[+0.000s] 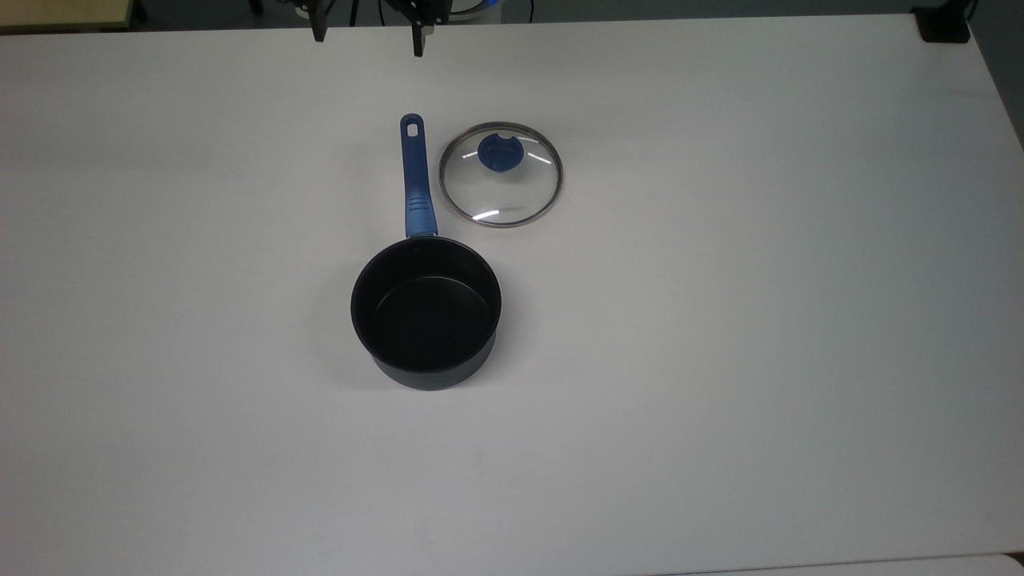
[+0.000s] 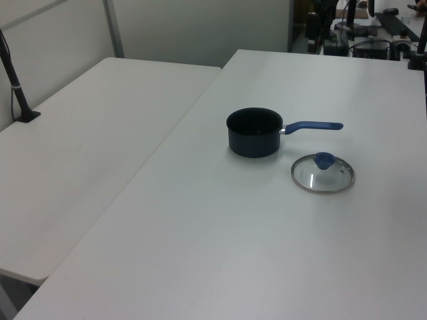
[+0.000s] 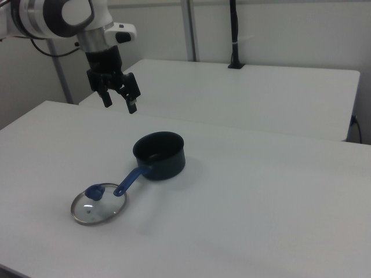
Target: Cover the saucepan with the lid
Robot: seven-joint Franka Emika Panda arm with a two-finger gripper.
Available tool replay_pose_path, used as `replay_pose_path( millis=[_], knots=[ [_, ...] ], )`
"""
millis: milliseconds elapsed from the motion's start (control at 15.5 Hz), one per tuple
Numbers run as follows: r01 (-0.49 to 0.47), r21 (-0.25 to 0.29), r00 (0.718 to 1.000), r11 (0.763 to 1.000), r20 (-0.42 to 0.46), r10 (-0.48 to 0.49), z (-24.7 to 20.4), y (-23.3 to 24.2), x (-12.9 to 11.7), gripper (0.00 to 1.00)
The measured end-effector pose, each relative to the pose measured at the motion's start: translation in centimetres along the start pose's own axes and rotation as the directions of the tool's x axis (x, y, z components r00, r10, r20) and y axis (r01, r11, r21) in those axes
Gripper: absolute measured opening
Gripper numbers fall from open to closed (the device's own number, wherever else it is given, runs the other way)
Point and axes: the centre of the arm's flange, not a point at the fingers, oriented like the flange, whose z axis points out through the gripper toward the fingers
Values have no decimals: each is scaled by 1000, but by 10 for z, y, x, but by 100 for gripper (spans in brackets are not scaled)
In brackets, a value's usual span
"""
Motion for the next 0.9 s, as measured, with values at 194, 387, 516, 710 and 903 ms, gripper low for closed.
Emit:
replay_pose_path(
  millis=[194,387,516,710,903],
  knots=[
    [5,0,1000,1000,0,-5,0,-3,0,100],
    [16,1,1000,1000,0,-16,0,-9,-1,100],
    [16,1,1000,1000,0,-16,0,-9,-1,100],
    [16,1,1000,1000,1,-16,0,-9,-1,100],
    [21,0,1000,1000,7,-21,3,-11,-1,100]
  ],
)
